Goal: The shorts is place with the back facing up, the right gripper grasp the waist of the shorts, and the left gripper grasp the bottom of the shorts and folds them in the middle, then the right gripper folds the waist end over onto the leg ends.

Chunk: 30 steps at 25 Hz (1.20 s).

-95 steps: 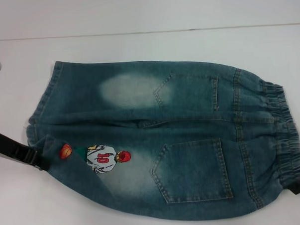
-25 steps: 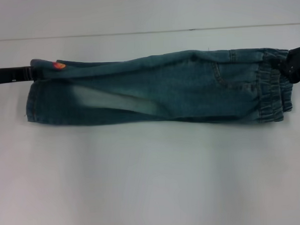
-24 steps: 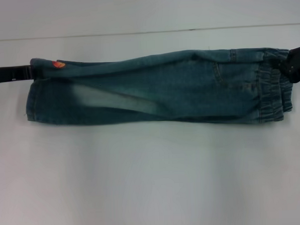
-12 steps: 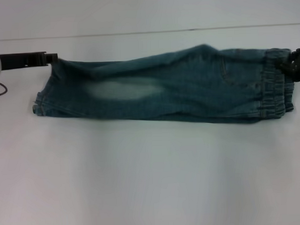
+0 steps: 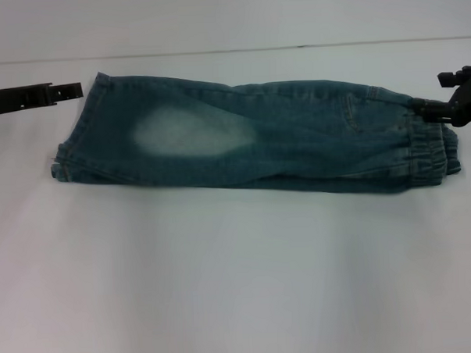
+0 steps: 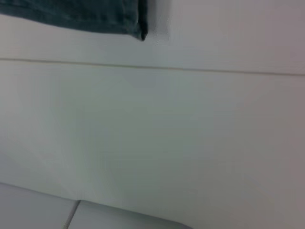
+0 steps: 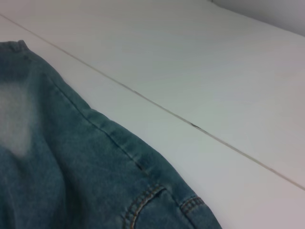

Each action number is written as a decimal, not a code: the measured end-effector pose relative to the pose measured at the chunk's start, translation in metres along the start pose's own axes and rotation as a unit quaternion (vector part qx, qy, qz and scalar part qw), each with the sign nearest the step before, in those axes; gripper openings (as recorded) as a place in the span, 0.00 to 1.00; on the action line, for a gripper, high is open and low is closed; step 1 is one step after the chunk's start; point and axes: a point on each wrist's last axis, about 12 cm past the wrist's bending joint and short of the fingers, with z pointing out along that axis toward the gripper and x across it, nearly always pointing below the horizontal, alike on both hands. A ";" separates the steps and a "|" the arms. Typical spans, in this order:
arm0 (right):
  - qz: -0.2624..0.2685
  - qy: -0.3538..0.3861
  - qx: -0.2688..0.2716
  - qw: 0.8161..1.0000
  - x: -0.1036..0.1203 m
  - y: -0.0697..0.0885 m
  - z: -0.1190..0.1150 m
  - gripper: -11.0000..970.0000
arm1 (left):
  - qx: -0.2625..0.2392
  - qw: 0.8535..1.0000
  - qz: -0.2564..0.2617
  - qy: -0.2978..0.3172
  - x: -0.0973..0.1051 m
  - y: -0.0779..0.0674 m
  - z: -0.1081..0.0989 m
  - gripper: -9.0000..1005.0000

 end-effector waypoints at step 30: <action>0.095 -0.163 -0.041 0.981 0.114 0.062 -0.050 0.96 | 0.405 0.894 0.191 -0.026 0.046 -0.051 -0.063 0.90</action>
